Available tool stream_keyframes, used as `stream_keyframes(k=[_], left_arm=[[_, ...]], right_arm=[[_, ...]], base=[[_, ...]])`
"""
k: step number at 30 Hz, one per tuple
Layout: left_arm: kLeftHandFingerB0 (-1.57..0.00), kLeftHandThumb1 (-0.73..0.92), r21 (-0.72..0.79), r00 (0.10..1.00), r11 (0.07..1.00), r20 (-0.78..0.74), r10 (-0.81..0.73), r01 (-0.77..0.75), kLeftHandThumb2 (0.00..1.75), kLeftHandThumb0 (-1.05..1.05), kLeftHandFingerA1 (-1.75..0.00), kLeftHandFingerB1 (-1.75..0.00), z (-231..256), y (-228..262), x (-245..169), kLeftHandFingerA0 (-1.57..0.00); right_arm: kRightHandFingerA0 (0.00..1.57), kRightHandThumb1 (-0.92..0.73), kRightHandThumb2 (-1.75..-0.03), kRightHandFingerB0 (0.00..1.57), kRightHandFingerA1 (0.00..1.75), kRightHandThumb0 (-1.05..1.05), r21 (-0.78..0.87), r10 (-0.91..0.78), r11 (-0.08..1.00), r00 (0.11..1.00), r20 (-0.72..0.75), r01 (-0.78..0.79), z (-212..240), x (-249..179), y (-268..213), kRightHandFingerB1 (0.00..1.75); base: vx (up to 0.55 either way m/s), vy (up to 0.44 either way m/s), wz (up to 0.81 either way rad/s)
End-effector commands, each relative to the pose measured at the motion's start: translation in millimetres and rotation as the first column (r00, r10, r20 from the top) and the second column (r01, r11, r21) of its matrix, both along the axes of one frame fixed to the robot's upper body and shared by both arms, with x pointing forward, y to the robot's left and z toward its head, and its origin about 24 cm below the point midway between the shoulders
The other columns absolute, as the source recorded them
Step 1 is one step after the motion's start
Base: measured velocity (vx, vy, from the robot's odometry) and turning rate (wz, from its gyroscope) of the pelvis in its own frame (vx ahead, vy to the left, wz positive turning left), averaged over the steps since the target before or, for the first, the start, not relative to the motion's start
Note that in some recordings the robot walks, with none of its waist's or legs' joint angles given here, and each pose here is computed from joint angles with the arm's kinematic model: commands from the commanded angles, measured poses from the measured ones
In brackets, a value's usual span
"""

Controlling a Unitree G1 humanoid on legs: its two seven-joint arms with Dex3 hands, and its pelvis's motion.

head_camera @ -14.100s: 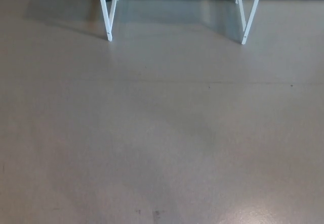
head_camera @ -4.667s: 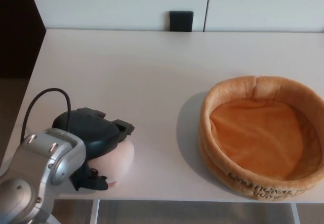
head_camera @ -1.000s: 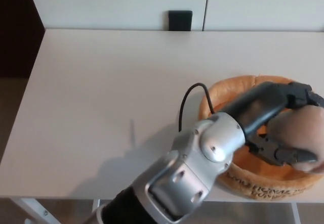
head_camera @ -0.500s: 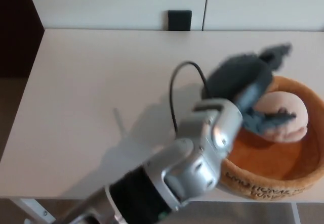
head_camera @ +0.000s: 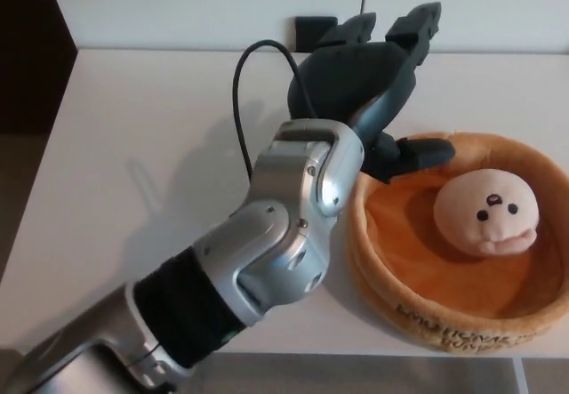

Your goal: The robot walks towards a table in front, picks a dumpling toy with left hand and puts it in an orange round plate

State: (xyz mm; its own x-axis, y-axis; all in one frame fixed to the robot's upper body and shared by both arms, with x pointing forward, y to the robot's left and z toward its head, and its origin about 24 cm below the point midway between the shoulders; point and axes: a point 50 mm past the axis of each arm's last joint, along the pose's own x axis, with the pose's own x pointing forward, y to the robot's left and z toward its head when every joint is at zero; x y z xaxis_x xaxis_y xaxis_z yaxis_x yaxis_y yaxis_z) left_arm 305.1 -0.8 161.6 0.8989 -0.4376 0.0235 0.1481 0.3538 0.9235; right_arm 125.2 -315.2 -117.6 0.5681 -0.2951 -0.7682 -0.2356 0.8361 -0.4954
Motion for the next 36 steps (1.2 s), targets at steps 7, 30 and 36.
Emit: stream_keyframes(k=[7, 30, 36], left_arm=[[0.0, 0.66, -0.118, 0.99, 0.988, 0.111, -0.09, 0.103, 1.01, -1.01, -0.09, 0.0, 43, 69, -61, -0.02], [-0.42, 0.5, -0.24, 0.725, 0.859, -0.659, 0.198, -0.452, 0.56, -0.56, -0.4, -0.34, -80, 318, -292, -0.49], [-0.45, 0.39, 0.049, 0.46, 0.777, -0.781, 0.421, -0.628, 0.74, -0.54, -0.57, -0.47, -122, 360, -331, -0.57]], right_arm=[[0.8, -0.61, -0.9, 0.04, 1.12, -0.8, -0.009, 0.001, 1.0, 1.0, -0.021, -0.002, 0, -4, -3, 0.39], [0.73, -0.54, -0.94, 0.04, 1.02, -0.73, -0.019, -0.061, 0.998, 0.995, -0.082, 0.06, -6, -31, -9, 0.45], [0.61, -0.59, -0.91, 0.07, 0.91, -0.78, -0.032, -0.066, 0.998, 0.99, -0.123, 0.063, -9, -44, -10, 0.42]], base=[[0.0, 0.0, 0.0], [0.0, 0.0, 0.0], [0.0, 0.0, 0.0]])
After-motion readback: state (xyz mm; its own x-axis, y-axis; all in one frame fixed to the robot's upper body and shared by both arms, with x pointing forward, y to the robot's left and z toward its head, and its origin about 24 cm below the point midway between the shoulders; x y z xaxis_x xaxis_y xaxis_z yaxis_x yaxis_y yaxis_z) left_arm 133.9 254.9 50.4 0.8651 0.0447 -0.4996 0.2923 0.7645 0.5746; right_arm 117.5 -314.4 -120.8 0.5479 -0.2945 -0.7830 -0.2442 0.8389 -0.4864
